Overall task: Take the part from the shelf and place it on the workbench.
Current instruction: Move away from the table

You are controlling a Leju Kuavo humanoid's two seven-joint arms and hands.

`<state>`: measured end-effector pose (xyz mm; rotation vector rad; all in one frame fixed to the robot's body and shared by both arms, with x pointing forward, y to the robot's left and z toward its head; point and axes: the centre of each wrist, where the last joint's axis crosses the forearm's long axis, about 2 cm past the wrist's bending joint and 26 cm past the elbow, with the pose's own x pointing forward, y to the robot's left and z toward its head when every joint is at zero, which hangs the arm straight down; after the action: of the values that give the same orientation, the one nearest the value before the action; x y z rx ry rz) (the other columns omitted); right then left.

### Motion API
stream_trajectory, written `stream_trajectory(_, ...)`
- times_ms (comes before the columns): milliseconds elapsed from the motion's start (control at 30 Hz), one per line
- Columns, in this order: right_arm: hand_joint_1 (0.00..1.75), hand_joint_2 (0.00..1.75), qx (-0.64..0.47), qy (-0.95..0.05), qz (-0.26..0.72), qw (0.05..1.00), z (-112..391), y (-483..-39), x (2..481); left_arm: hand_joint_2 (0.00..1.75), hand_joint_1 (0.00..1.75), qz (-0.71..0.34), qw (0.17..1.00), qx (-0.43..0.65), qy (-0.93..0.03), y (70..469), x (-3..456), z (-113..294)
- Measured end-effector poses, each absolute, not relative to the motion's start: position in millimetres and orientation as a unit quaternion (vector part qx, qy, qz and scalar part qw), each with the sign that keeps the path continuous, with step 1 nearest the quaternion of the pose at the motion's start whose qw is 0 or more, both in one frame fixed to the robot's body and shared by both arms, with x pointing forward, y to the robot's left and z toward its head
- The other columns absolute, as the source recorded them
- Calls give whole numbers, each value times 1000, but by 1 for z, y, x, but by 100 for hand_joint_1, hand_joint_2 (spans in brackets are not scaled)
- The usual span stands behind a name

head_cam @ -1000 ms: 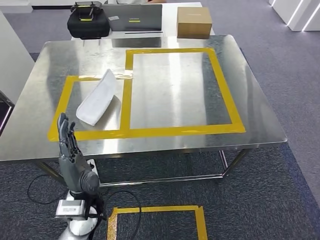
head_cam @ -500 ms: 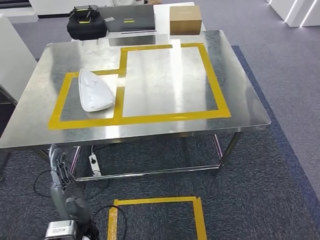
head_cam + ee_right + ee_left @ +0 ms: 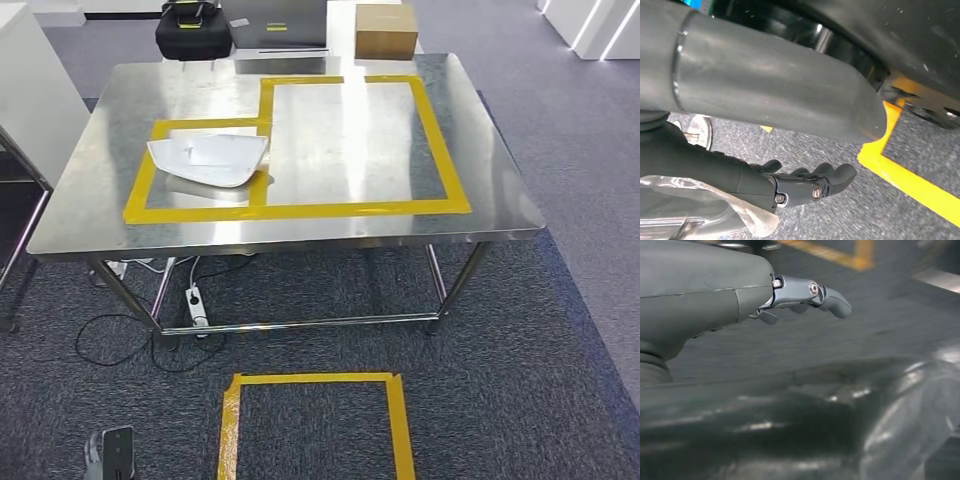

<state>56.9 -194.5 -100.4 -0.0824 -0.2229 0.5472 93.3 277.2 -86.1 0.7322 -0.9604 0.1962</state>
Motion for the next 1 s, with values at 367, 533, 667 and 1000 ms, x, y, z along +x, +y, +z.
stream_trajectory(367,0,0,-43,-112,290,950,-100,-195,62,0,0,54,953,250,-162,238,60,-102)
stream_trajectory(533,0,0,-43,-107,299,947,-100,-195,60,0,0,22,962,228,-151,229,55,-102)
stream_trajectory(667,0,0,-44,-108,303,946,-100,-195,61,0,0,1,961,223,-161,227,56,-102)
stream_trajectory(1000,0,0,-51,-114,291,949,-100,-196,61,0,0,-31,960,216,-176,222,63,-101)
